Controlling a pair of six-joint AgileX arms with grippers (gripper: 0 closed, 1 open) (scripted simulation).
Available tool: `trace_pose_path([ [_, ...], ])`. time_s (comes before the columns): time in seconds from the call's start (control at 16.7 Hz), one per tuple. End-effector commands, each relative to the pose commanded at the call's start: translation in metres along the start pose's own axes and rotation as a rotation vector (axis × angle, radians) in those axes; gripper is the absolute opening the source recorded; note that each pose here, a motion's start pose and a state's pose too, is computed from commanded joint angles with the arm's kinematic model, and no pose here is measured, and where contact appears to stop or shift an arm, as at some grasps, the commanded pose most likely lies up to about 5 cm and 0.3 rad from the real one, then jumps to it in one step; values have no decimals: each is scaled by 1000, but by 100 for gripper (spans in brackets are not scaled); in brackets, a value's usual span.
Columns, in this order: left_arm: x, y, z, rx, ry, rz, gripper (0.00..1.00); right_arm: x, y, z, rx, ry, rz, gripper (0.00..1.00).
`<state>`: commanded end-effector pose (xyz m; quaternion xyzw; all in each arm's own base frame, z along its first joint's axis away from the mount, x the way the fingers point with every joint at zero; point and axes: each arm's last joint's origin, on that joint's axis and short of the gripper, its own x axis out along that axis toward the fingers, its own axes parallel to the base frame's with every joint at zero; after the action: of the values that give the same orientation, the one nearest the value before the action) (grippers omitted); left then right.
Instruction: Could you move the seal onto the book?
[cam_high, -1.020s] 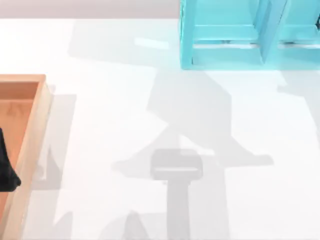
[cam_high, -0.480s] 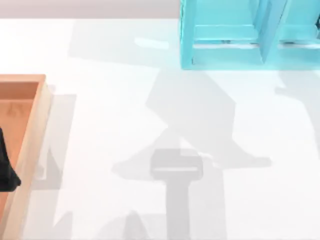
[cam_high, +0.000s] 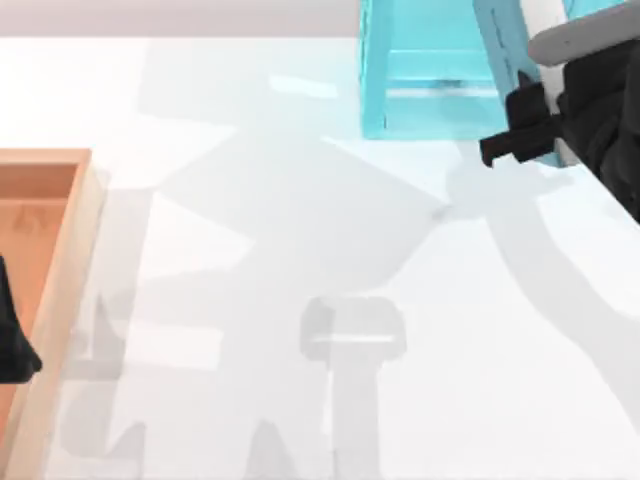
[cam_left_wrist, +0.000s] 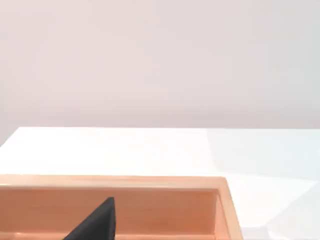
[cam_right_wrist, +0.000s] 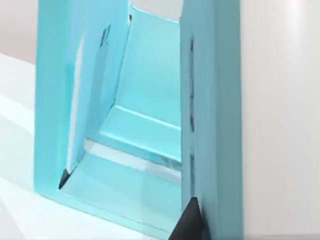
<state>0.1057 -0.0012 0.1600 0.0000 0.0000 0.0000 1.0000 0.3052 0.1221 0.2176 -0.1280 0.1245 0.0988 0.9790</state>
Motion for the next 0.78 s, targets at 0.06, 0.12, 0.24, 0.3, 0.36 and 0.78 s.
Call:
trace_pose_path([
  [0.06,0,0,0,0,0,0,100,2,26,-5,-125,19,16,0],
  [0.12,0,0,0,0,0,0,100,2,52,-10,-253,32,30,0],
  [0.24,0,0,0,0,0,0,100,-3,102,-19,-502,36,52,0],
  [0.3,0,0,0,0,0,0,100,-9,126,-23,-622,29,61,0],
  [0.36,0,0,0,0,0,0,100,-16,150,-27,-739,16,67,0],
  [0.78,0,0,0,0,0,0,100,-77,249,-49,-1256,-83,53,0],
])
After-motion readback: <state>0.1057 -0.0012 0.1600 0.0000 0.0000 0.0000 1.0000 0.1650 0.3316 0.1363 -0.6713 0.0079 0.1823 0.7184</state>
